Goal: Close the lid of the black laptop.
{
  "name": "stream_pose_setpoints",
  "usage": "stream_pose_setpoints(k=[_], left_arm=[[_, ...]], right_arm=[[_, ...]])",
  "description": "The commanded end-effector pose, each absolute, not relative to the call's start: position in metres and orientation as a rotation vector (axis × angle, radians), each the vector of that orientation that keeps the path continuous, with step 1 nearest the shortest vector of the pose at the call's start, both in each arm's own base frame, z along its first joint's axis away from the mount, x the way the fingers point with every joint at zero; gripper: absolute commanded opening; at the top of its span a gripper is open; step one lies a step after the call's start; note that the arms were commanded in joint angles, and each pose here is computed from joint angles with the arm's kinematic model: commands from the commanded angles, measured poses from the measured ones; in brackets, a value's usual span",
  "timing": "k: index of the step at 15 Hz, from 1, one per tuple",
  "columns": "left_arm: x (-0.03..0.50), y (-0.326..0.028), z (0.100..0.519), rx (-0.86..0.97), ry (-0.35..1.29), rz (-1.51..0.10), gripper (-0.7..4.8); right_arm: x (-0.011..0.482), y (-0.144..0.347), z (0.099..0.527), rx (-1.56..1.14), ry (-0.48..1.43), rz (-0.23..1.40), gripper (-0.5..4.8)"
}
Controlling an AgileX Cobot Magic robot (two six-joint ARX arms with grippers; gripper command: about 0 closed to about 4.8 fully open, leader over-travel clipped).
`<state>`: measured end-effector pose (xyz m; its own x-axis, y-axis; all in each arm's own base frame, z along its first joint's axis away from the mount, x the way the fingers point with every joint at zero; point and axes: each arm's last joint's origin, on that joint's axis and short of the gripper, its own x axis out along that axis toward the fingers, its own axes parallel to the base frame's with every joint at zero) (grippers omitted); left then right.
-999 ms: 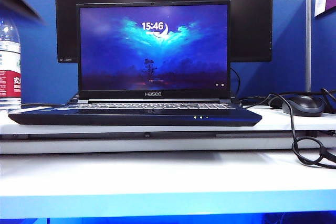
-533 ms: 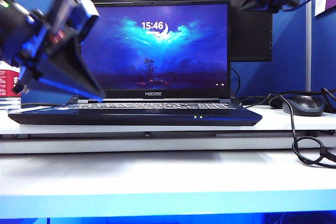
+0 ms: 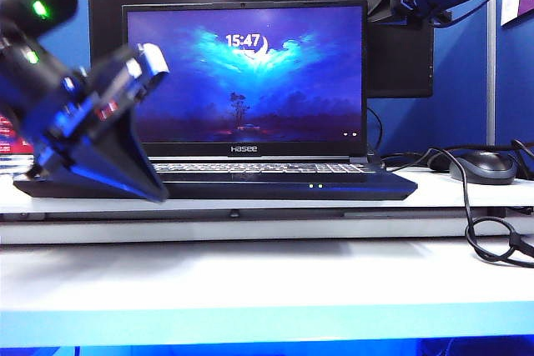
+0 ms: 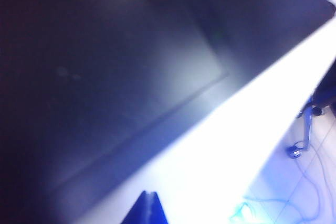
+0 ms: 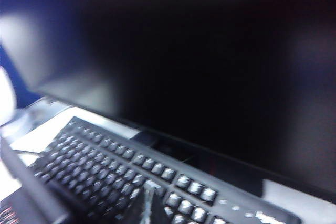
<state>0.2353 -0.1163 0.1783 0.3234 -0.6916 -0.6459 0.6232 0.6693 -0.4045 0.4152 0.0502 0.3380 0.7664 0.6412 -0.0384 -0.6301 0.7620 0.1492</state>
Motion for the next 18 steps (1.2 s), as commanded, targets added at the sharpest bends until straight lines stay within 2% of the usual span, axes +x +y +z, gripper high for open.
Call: stream_pose_setpoints(k=[1,5,15,18], left_arm=[[0.241,-0.119,0.176,-0.086,0.863,-0.870,-0.05],[0.246,-0.121,0.178,-0.089,0.807,-0.874,-0.06],[0.246,-0.121,0.179,-0.104,0.800,-0.869,-0.06],[0.247,-0.121,0.180,-0.104,0.797,-0.869,-0.05]], right_arm=[[0.413,0.052,0.344,0.126,0.076,0.763,-0.01],[0.413,0.053,0.343,0.127,0.083,0.787,-0.01],[0.402,0.059,0.330,0.186,0.242,1.136,-0.01],[0.399,0.067,0.326,0.211,0.295,1.194,-0.01]])
